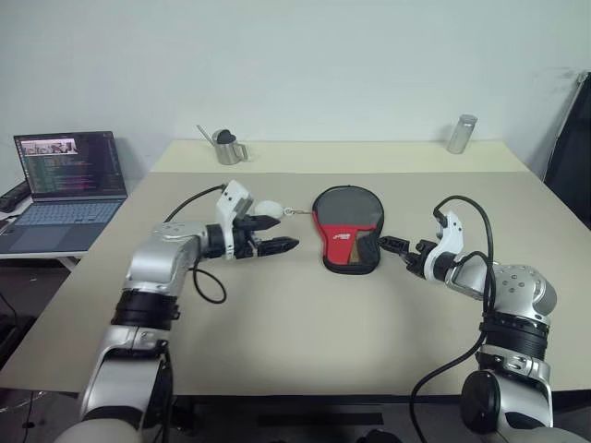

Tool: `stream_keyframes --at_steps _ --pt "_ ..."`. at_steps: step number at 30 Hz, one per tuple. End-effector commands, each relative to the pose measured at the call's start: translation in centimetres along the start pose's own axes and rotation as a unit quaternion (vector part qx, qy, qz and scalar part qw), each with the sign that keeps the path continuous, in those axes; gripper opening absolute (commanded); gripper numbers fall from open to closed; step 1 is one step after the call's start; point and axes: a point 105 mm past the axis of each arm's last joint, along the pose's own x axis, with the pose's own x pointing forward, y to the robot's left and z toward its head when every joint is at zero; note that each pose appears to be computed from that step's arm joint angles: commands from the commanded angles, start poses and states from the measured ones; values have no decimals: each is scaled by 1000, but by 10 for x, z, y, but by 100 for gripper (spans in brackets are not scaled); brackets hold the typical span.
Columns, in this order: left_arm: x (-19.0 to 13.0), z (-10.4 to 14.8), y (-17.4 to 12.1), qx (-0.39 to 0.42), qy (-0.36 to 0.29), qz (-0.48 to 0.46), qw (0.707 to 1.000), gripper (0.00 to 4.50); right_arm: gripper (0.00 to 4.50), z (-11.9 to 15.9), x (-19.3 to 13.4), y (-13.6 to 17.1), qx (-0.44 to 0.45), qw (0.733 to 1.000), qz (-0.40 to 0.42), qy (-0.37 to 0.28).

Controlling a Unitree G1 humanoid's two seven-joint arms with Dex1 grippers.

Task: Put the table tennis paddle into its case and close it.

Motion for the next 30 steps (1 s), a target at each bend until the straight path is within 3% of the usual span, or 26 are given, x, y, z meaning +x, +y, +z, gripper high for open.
stream_keyframes --at_steps 1,6,20,30 --pt "-14 10 -4 20 -12 5 1000 449 450 4 2 9 14 1000 18 -6" --pt "-24 -7 8 44 25 72 996 449 450 -6 12 5 64 998 18 6" --pt "-24 -11 -7 58 30 49 997 449 450 -45 42 45 110 990 74 48" --pt "-23 -12 -11 63 33 46 996 449 450 -50 55 35 120 990 48 47"
